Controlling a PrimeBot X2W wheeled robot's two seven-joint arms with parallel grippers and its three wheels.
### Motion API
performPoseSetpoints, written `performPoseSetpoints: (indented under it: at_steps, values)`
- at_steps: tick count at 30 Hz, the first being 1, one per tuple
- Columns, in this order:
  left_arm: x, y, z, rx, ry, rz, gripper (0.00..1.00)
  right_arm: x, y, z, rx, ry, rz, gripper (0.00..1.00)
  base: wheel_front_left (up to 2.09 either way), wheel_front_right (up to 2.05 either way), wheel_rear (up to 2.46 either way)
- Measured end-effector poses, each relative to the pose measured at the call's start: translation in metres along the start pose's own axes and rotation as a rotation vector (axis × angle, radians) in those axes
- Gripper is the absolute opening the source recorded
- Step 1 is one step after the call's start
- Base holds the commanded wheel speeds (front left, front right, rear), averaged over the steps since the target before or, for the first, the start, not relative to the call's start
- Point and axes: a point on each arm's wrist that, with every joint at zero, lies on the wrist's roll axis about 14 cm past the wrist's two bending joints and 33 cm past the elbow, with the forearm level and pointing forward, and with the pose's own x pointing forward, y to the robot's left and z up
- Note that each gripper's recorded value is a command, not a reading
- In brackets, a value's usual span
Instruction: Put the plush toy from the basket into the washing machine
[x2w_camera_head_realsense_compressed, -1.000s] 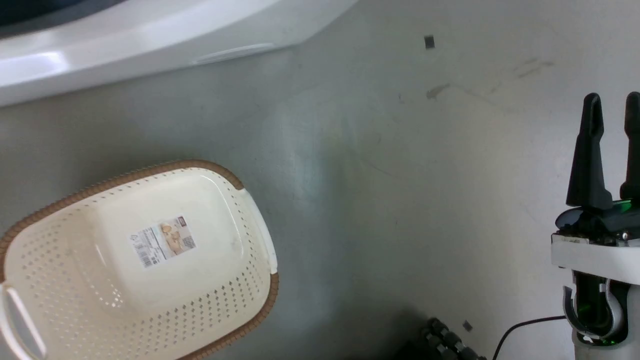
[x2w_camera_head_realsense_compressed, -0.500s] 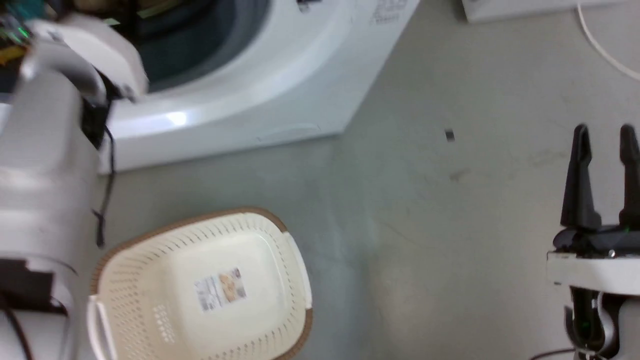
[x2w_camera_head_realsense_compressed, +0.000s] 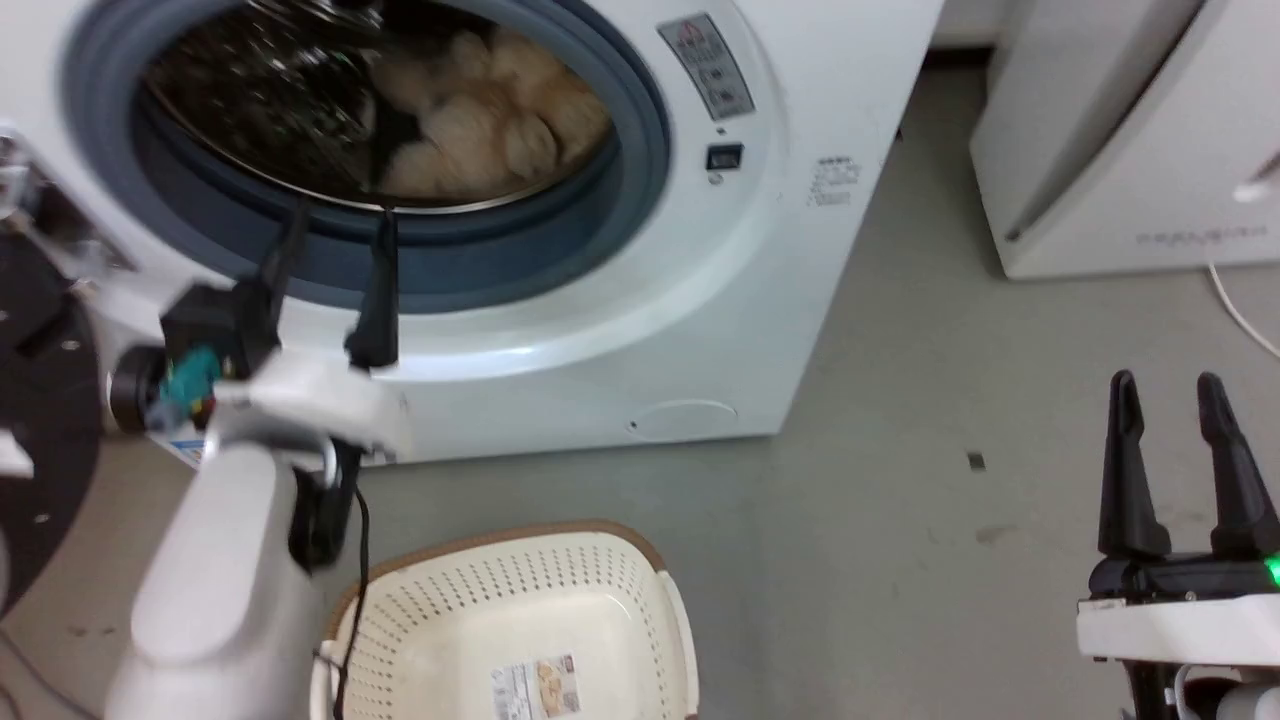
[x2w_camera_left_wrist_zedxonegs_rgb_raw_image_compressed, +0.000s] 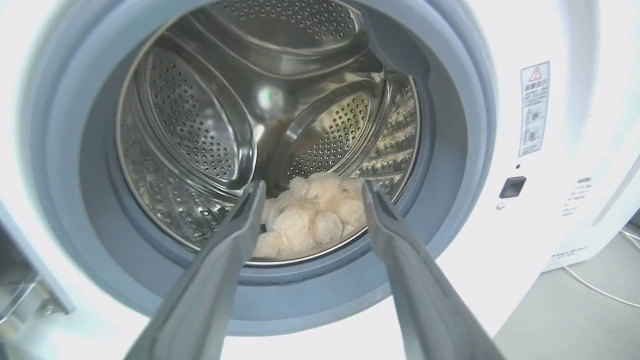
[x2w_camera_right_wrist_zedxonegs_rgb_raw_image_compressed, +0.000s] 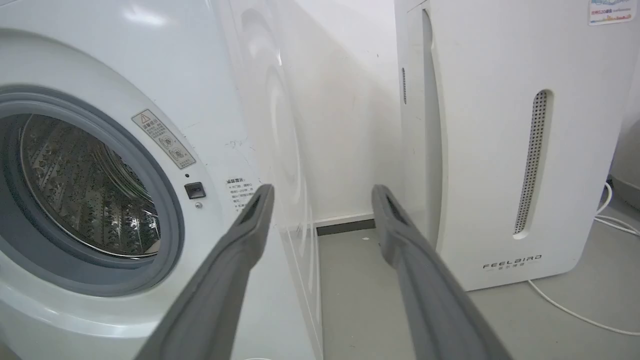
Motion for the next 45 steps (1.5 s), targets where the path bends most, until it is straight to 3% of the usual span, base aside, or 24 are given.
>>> performPoseSetpoints:
  at_steps: [5,15,32,33,45]
  values:
    - [-0.048,0.008,0.014,-0.014,-0.044,0.069,1.00,-0.004,0.014,0.006,0.015,-0.012,0.039,1.00,0.00,0.00,0.00]
    - [-0.122,0.007,0.000,-0.067,-0.006,0.184,1.00,-0.012,0.027,0.012,0.034,-0.024,0.078,1.00,0.00,0.00,0.00]
    - [-0.147,-0.002,-0.015,-0.039,0.042,0.192,1.00,-0.019,0.035,-0.002,0.042,0.023,0.100,1.00,0.00,0.00,0.00]
    - [-0.147,-0.002,-0.015,-0.033,0.041,0.190,0.00,-0.019,0.035,-0.002,0.041,0.023,0.101,0.00,0.00,0.00,0.00]
    - [-0.148,-0.002,-0.014,-0.034,0.047,0.193,0.00,-0.020,0.036,-0.001,0.042,0.029,0.103,0.00,0.00,0.00,0.00]
